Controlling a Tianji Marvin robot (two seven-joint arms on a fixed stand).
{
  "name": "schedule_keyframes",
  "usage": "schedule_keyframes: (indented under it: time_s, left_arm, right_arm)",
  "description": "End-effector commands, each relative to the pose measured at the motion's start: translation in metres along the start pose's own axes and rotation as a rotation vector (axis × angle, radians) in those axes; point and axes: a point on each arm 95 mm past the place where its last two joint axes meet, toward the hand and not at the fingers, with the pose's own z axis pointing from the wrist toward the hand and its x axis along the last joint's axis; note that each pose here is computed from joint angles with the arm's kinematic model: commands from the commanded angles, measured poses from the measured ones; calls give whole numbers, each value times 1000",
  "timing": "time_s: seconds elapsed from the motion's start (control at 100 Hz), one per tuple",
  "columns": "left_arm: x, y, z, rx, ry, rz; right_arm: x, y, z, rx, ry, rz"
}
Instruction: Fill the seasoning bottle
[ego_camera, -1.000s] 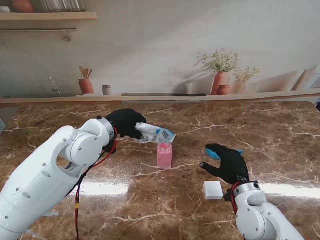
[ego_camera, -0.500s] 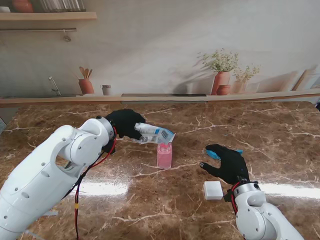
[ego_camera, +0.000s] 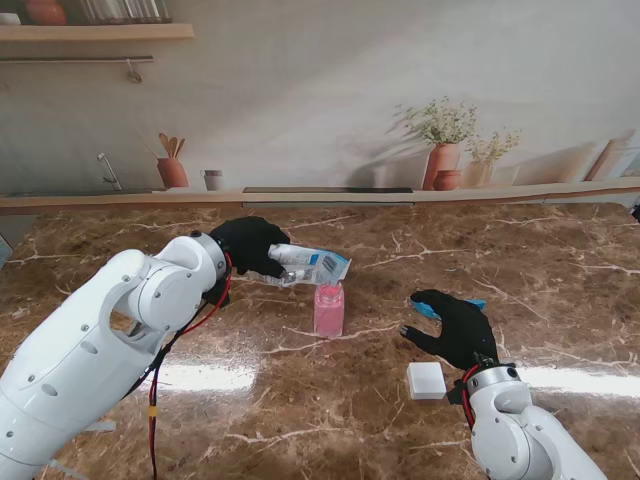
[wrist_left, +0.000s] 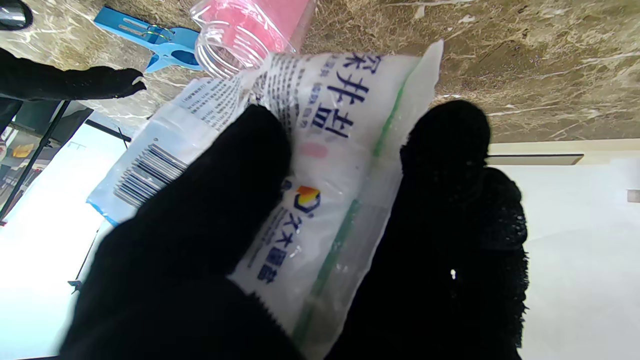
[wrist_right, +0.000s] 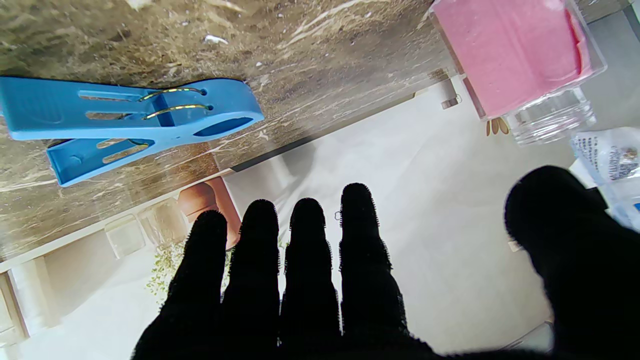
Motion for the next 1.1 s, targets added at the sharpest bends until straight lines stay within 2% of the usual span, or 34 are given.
schedule_keyframes:
  time_s: [0.0,1.09]
  left_arm:
    - [1,-2,-1,8,4,3]
    - [0,2,-2,-9,11,5]
  right_arm:
    - [-2,-6,-3,25,-14,6]
    - [-1,-8,-2,30,-15,7]
